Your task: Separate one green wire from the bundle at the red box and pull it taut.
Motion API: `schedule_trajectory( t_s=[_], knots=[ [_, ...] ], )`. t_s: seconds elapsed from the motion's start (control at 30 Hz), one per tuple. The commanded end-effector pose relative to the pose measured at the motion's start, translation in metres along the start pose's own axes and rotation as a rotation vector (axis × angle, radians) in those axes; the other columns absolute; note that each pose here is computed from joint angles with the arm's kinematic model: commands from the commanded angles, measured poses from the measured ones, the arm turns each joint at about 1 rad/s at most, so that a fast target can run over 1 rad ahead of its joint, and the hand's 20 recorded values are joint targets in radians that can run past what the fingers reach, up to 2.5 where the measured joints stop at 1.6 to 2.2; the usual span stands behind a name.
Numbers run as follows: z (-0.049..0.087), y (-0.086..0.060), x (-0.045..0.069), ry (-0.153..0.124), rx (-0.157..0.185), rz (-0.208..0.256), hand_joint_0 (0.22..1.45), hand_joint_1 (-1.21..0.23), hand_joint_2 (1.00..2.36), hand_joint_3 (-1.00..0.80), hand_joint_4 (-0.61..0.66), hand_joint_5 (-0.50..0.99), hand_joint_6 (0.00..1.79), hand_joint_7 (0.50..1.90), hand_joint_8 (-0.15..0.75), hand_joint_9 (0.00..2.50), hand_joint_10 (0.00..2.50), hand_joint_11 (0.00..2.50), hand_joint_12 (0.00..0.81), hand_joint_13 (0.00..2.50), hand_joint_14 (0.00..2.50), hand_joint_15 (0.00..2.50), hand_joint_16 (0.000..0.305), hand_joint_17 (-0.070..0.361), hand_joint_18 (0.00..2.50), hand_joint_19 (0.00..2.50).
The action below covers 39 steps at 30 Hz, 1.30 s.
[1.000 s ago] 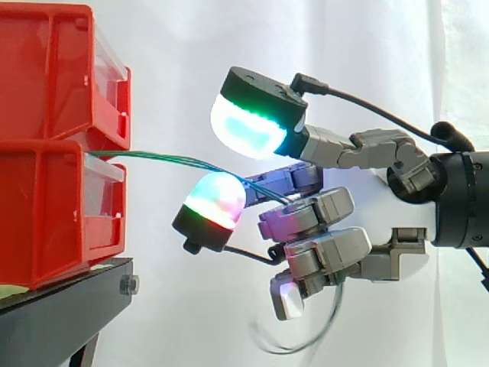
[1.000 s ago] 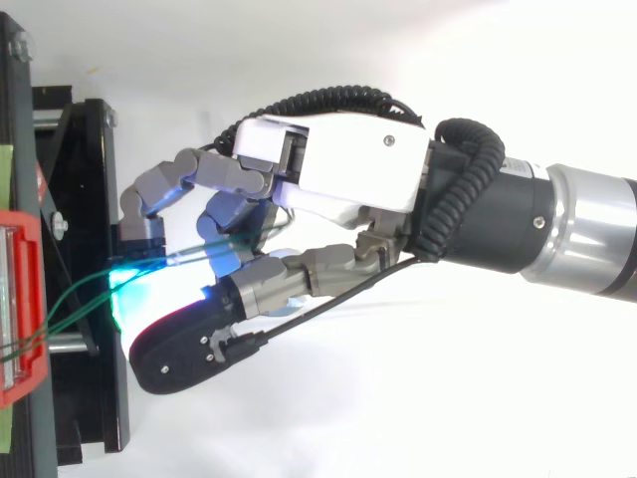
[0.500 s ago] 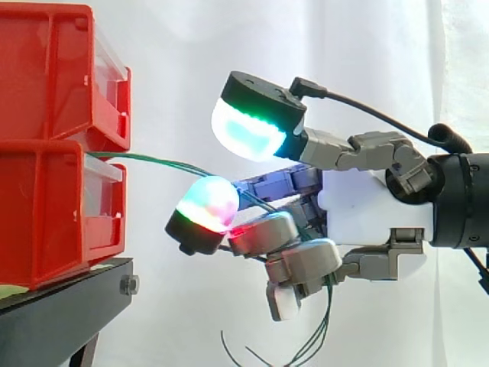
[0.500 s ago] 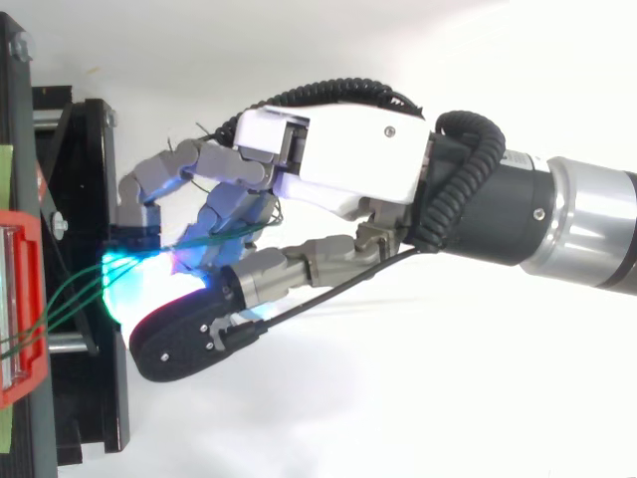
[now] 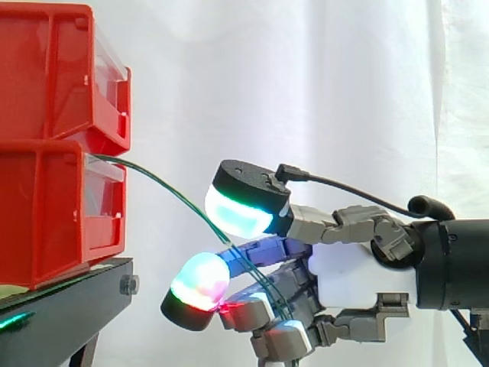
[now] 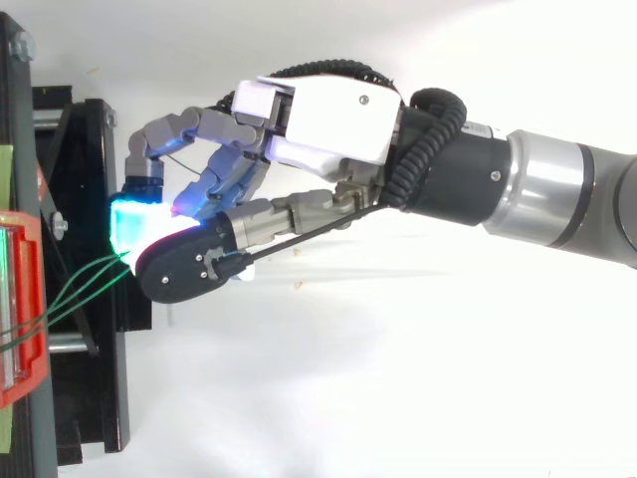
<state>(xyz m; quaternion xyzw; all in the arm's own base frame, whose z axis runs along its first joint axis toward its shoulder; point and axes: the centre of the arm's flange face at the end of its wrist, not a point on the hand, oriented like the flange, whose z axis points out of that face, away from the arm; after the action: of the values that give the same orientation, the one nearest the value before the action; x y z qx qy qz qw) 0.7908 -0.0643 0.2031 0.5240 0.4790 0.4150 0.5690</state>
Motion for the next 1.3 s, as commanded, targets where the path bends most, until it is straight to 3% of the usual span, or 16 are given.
schedule_trajectory(
  t_s=[0.0,0.2,0.33,0.6,0.67,0.7,0.97,1.13,1.27],
  knots=[
    [0.001,-0.001,-0.001,0.000,-0.007,0.006,0.50,-0.55,1.00,-0.50,0.21,-0.18,0.63,1.15,0.335,1.03,0.00,1.52,0.406,1.20,0.02,1.16,0.061,0.138,0.99,0.65],
    [0.001,0.003,0.004,0.005,-0.009,0.008,0.51,-0.54,1.00,-0.50,0.20,-0.18,0.65,1.13,0.328,1.05,0.00,1.57,0.394,1.21,0.02,1.17,0.061,0.137,0.99,0.66],
    [0.006,0.017,0.006,0.007,-0.031,0.014,0.52,-0.55,1.00,-0.50,0.20,-0.18,0.67,1.12,0.322,1.07,0.01,1.58,0.386,1.22,0.02,1.18,0.060,0.134,0.99,0.65],
    [0.003,0.029,0.018,0.064,-0.005,0.006,0.57,-0.60,1.01,-0.42,0.19,-0.20,0.77,1.03,0.299,1.08,0.00,1.62,0.370,1.22,0.02,1.20,0.058,0.130,0.98,0.65],
    [-0.001,0.041,0.017,0.077,0.007,0.000,0.59,-0.63,1.01,-0.38,0.17,-0.21,0.81,1.02,0.296,1.08,0.00,1.64,0.366,1.22,0.02,1.20,0.057,0.128,0.98,0.66],
    [-0.007,0.048,0.016,0.086,0.030,-0.009,0.60,-0.64,1.01,-0.33,0.18,-0.21,0.83,1.02,0.294,1.08,0.00,1.64,0.361,1.22,0.02,1.20,0.057,0.127,0.98,0.66],
    [-0.008,0.049,0.011,0.081,0.044,-0.010,0.62,-0.71,1.02,-0.27,0.17,-0.22,0.86,1.01,0.297,1.07,0.00,1.69,0.370,1.22,0.02,1.20,0.057,0.127,0.98,0.63],
    [-0.007,0.049,0.006,0.075,0.044,-0.010,0.65,-0.80,1.00,-0.45,0.20,-0.22,0.88,1.00,0.304,1.08,0.03,1.69,0.369,1.23,0.02,1.20,0.056,0.125,0.98,0.61],
    [-0.007,0.048,0.001,0.069,0.047,-0.010,0.58,-0.72,1.00,-0.50,0.19,-0.21,0.88,1.00,0.311,1.10,0.03,1.69,0.373,1.24,0.02,1.21,0.056,0.126,0.99,0.62]
  ],
)
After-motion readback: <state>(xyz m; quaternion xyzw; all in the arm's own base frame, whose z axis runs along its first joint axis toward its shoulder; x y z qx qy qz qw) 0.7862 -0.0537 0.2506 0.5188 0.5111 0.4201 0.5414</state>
